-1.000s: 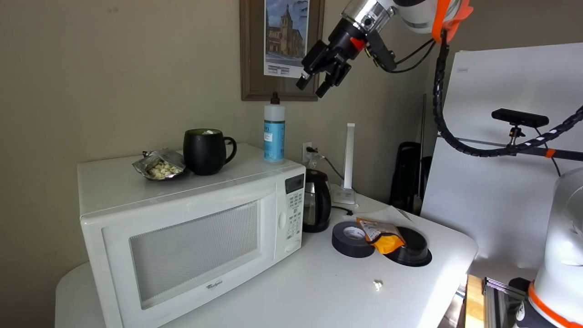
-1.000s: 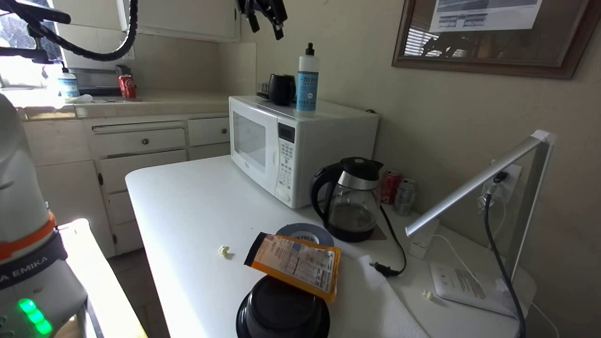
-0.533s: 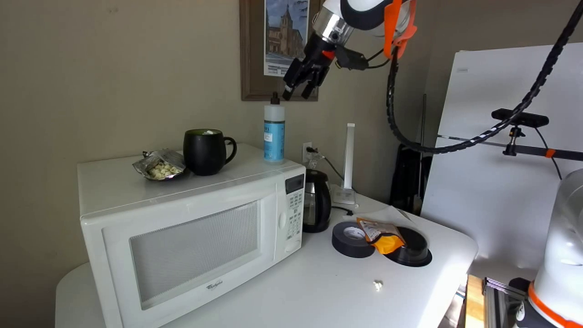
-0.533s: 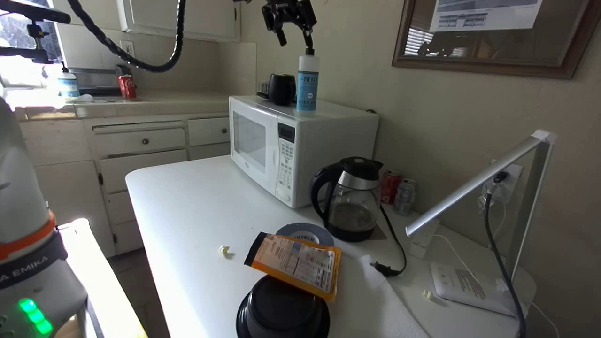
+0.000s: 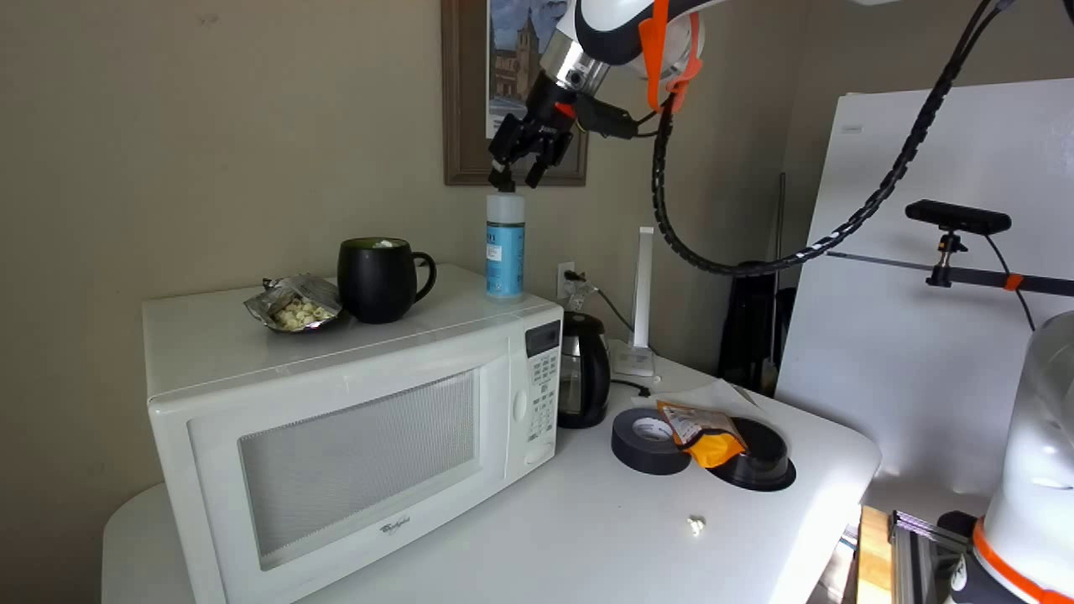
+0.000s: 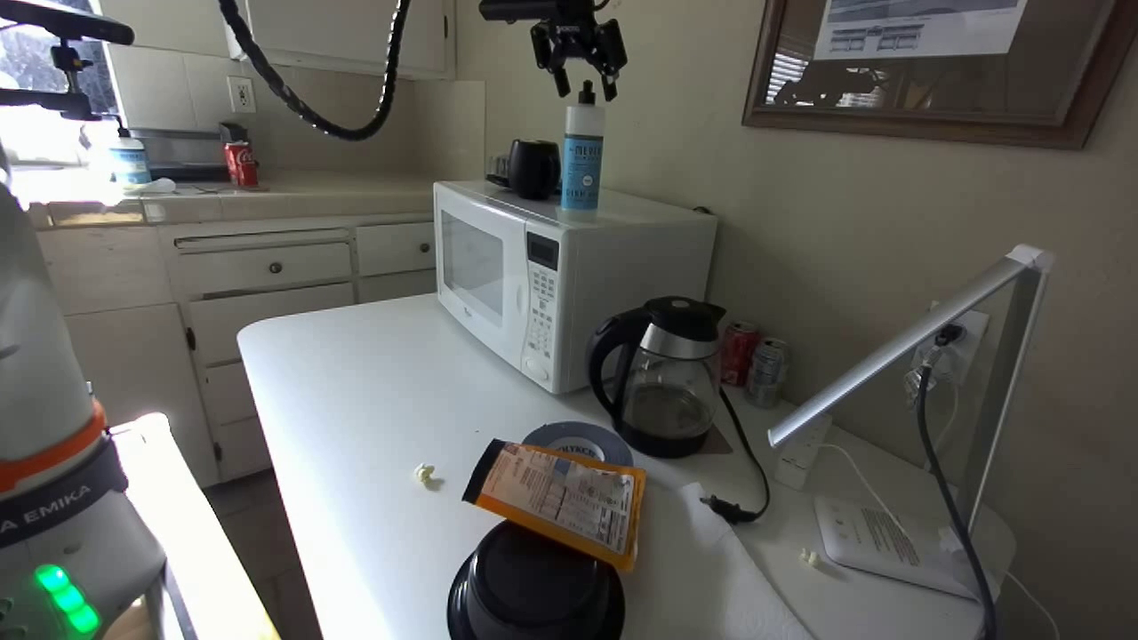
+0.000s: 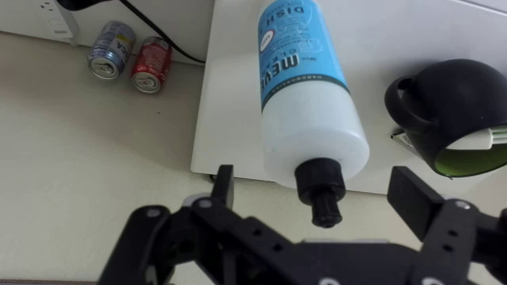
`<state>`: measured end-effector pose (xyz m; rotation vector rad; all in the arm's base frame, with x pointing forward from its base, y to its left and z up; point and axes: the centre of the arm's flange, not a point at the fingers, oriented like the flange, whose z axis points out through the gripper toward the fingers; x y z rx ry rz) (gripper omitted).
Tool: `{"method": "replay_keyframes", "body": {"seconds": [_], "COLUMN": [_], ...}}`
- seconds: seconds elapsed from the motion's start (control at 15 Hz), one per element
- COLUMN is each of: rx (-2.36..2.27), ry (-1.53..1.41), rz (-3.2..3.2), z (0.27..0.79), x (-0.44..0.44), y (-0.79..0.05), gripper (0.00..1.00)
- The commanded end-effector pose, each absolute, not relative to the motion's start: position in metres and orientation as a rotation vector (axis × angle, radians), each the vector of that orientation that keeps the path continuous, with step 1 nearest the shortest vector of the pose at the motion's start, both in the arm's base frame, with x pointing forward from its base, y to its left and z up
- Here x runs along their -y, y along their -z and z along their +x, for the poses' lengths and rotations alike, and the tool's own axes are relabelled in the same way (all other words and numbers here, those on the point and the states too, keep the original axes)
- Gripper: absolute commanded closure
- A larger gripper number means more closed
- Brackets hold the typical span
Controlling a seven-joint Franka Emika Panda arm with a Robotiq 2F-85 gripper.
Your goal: Put the blue bottle on the table
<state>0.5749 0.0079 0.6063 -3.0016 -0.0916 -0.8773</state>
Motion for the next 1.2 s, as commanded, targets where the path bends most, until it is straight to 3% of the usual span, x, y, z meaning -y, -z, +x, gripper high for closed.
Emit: {"method": "replay_keyframes", "body": {"seconds": [0.0, 0.47, 0.6, 0.67, 0.73, 0.93, 1.13], "rx": [0.075, 0.057, 0.067, 0.071, 0.077, 0.086, 0.095], "ry": [0.795, 0.723, 0.693, 0.68, 0.677, 0.7, 0.748], "rz": [-2.961, -2.984, -2.992, -2.999, -3.004, -3.001, -2.977], "z": [0.59, 0.594, 0.595, 0.595, 0.595, 0.596, 0.584], "x": [-0.005, -0.001, -0.005, -0.007, -0.008, -0.009, -0.01], "y": [-0.607, -0.595, -0.59, -0.587, -0.585, -0.585, -0.612], "gripper": [0.0, 0.0, 0.07, 0.15, 0.31, 0.55, 0.57]}}
